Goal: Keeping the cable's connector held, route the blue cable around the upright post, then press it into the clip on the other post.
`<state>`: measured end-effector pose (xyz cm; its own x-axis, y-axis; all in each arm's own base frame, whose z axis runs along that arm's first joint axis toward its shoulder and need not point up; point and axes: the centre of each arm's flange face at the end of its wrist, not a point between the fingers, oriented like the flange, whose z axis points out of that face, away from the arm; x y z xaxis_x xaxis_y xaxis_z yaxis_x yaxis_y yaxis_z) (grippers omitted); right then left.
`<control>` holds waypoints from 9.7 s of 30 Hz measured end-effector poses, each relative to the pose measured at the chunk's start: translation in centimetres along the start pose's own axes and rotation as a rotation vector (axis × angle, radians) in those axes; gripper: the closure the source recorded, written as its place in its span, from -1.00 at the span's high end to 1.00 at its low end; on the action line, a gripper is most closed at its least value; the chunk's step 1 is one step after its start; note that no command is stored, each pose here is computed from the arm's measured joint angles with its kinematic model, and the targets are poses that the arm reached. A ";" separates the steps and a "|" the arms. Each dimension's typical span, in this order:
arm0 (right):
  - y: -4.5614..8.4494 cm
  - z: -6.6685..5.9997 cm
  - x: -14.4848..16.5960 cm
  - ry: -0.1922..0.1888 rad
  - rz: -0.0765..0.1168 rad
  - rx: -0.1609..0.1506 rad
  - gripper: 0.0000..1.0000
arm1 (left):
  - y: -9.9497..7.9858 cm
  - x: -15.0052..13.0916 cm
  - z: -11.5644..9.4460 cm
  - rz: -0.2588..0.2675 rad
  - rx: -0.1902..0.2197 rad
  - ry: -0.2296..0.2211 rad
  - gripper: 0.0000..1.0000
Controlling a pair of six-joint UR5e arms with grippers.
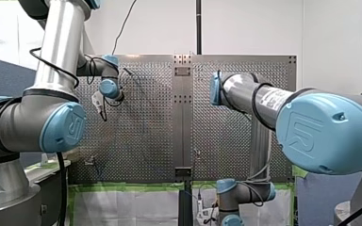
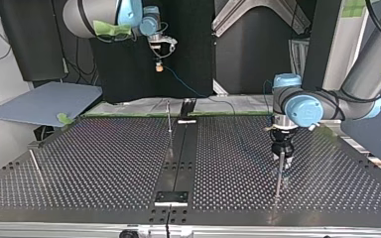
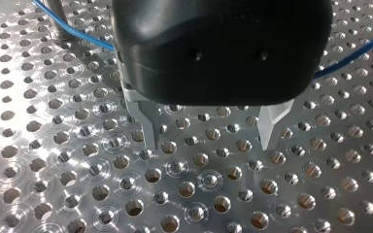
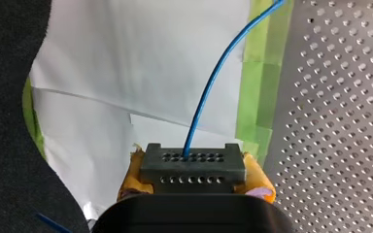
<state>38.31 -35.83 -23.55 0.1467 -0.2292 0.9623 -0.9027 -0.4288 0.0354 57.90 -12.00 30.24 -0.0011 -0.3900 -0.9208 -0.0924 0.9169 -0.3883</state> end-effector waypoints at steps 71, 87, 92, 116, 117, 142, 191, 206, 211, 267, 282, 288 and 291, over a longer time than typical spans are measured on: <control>5.6 0.9 24.9 0.297 -0.050 -0.011 -1.00 | 1.0 0.5 -0.7 -0.172 -0.052 0.074 1.00; 5.8 0.8 21.4 0.228 -0.054 -0.023 -1.00 | 3.3 0.5 -1.5 -0.317 -0.155 0.144 1.00; 5.8 0.8 21.4 0.228 -0.054 -0.023 -1.00 | 4.1 0.5 -1.9 -0.324 -0.210 0.158 1.00; 5.8 0.8 21.3 0.234 -0.055 -0.023 -1.00 | 6.4 1.9 -4.9 -0.477 -0.232 0.263 1.00; 5.8 0.8 21.3 0.234 -0.055 -0.023 -1.00 | 6.5 1.7 -5.1 -0.487 -0.225 0.259 1.00; 5.7 0.8 21.3 0.234 -0.056 -0.019 -1.00 | 6.3 1.6 -8.7 -0.655 -0.071 0.177 1.00; 5.7 1.0 21.6 0.255 -0.064 -0.019 -1.00 | 8.7 12.1 -9.9 -0.214 -0.281 0.443 1.00; 5.7 1.0 21.6 0.254 -0.066 -0.020 -1.00 | 5.9 13.3 -10.7 -0.345 -0.175 0.527 1.00; 5.7 1.0 21.5 0.253 -0.066 -0.019 -1.00 | 4.8 13.6 -10.8 -0.397 -0.129 0.546 1.00; 5.5 0.9 21.5 0.254 -0.074 -0.017 -1.00 | 4.9 8.2 -18.5 -0.626 -0.106 0.391 1.00; 5.5 0.9 21.5 0.255 -0.074 -0.016 -1.00 | 3.0 7.0 -20.3 -0.608 -0.059 0.415 1.00; 5.4 0.9 21.6 0.257 -0.074 -0.015 -1.00 | 3.0 5.2 -21.0 -0.624 -0.085 0.380 1.00; 5.4 0.9 21.6 0.260 -0.074 -0.010 -1.00 | 2.9 4.4 -21.5 -0.619 -0.088 0.370 1.00</control>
<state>37.00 -43.88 -2.85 0.1045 0.0346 0.9939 -0.8978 -0.4266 0.1093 36.18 -12.91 25.90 -0.2580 -0.8527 -0.4543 -0.2644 0.5146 -0.8157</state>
